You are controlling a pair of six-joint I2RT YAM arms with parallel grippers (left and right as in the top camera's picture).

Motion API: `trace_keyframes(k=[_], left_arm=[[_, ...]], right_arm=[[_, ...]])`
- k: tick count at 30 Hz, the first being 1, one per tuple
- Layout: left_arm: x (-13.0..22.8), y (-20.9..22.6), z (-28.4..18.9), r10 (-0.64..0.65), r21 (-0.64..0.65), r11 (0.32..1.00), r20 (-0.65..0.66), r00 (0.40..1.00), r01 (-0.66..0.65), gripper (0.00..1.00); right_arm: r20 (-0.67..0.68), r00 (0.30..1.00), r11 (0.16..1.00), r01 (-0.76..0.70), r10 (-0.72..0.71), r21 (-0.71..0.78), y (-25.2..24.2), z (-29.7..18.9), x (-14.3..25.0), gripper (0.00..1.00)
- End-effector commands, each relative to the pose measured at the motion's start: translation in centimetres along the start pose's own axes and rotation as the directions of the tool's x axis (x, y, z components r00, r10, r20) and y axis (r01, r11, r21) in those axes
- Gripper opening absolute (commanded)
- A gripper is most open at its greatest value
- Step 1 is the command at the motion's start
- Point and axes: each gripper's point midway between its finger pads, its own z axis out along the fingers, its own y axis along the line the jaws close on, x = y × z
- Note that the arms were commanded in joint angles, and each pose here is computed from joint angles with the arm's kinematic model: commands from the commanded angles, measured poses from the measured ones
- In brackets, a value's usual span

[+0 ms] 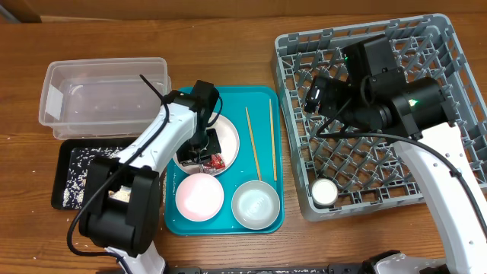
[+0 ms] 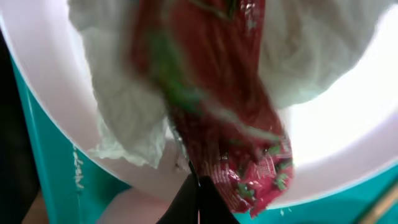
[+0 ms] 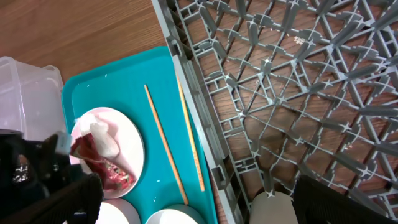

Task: Sort waste into correct bins and load items into the dishwasher
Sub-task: 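Grasp the red wrapper with the left gripper, drop it in clear bin, then pick the tissue off the white plate and drop it in the bin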

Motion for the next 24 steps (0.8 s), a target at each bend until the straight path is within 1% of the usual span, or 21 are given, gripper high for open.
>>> trace_keyframes(k=[1,2,4,6,8,9,12,13,14,16,17,18,19,21,22,23,24], left_arm=[[-2.2,-1.2,-8.0,-0.022,0.129,0.992,0.183,0.983,-0.001,0.04],[-3.1,-0.9,-11.1,-0.045,0.156,0.988,0.260,0.965,0.004,0.04],[-4.3,0.3,-14.3,-0.089,0.176,0.984,0.355,0.931,0.026,0.04],[-6.2,2.9,-16.7,-0.155,0.157,0.983,0.452,0.878,0.092,0.04],[-7.9,4.9,-17.5,-0.228,0.176,0.971,0.488,0.843,0.160,0.04],[-9.4,6.7,-17.7,-0.307,0.207,0.950,0.499,0.810,0.233,0.04],[-12.2,9.9,-17.0,-0.463,0.274,0.886,0.485,0.742,0.373,0.04],[-13.2,10.4,-16.4,-0.486,0.292,0.873,0.473,0.735,0.390,0.04],[-14.2,10.6,-15.4,-0.499,0.308,0.865,0.451,0.740,0.395,0.08],[-14.3,9.5,-14.4,-0.453,0.334,0.882,0.404,0.795,0.332,0.41],[-14.0,8.7,-14.3,-0.416,0.348,0.892,0.384,0.824,0.288,0.54],[-13.6,8.1,-14.3,-0.371,0.345,0.907,0.379,0.848,0.242,0.61],[-13.2,7.8,-14.3,-0.345,0.335,0.916,0.377,0.859,0.221,0.63],[-11.5,6.4,-14.1,-0.232,0.286,0.950,0.369,0.900,0.127,0.65],[-10.3,5.1,-13.7,-0.118,0.241,0.970,0.361,0.925,0.029,0.64],[-9.2,3.9,-13.0,0.000,0.186,0.980,0.352,0.936,-0.070,0.64],[-8.3,2.9,-11.9,0.099,0.127,0.981,0.341,0.935,-0.150,0.66]], right_arm=[[0.020,1.000,1.000,0.006,-0.006,-0.003,0.2,-0.4,-0.4,1.00],[0.020,1.000,1.000,0.006,-0.006,-0.003,0.2,-0.4,-0.4,1.00],[0.021,1.000,1.000,0.006,-0.006,-0.003,0.2,-0.4,-0.5,1.00],[0.022,1.000,1.000,0.006,-0.006,-0.003,0.2,-0.4,-0.5,1.00],[0.022,1.000,1.000,0.006,-0.006,-0.003,0.2,-0.4,-0.5,1.00],[0.021,1.000,1.000,0.006,-0.006,-0.004,0.2,-0.4,-0.5,1.00],[0.021,1.000,1.000,0.006,-0.006,-0.004,0.2,-0.4,-0.5,1.00],[0.021,1.000,1.000,0.005,-0.005,-0.004,0.2,-0.4,-0.5,1.00],[0.021,1.000,1.000,0.005,-0.005,-0.004,0.2,-0.4,-0.5,1.00],[0.020,1.000,1.000,0.006,-0.006,-0.003,0.2,-0.4,-0.5,1.00],[0.020,1.000,1.000,0.006,-0.006,-0.003,0.2,-0.4,-0.4,1.00],[0.020,1.000,1.000,0.006,-0.006,-0.003,0.2,-0.4,-0.4,1.00],[0.020,1.000,1.000,0.006,-0.006,-0.003,0.2,-0.4,-0.5,1.00],[0.021,1.000,1.000,0.006,-0.006,-0.003,0.2,-0.4,-0.5,1.00],[0.021,1.000,1.000,0.006,-0.006,-0.003,0.2,-0.4,-0.5,1.00],[0.021,1.000,1.000,0.006,-0.006,-0.003,0.2,-0.4,-0.5,1.00],[0.021,1.000,1.000,0.005,-0.005,-0.003,0.2,-0.4,-0.5,1.00]])
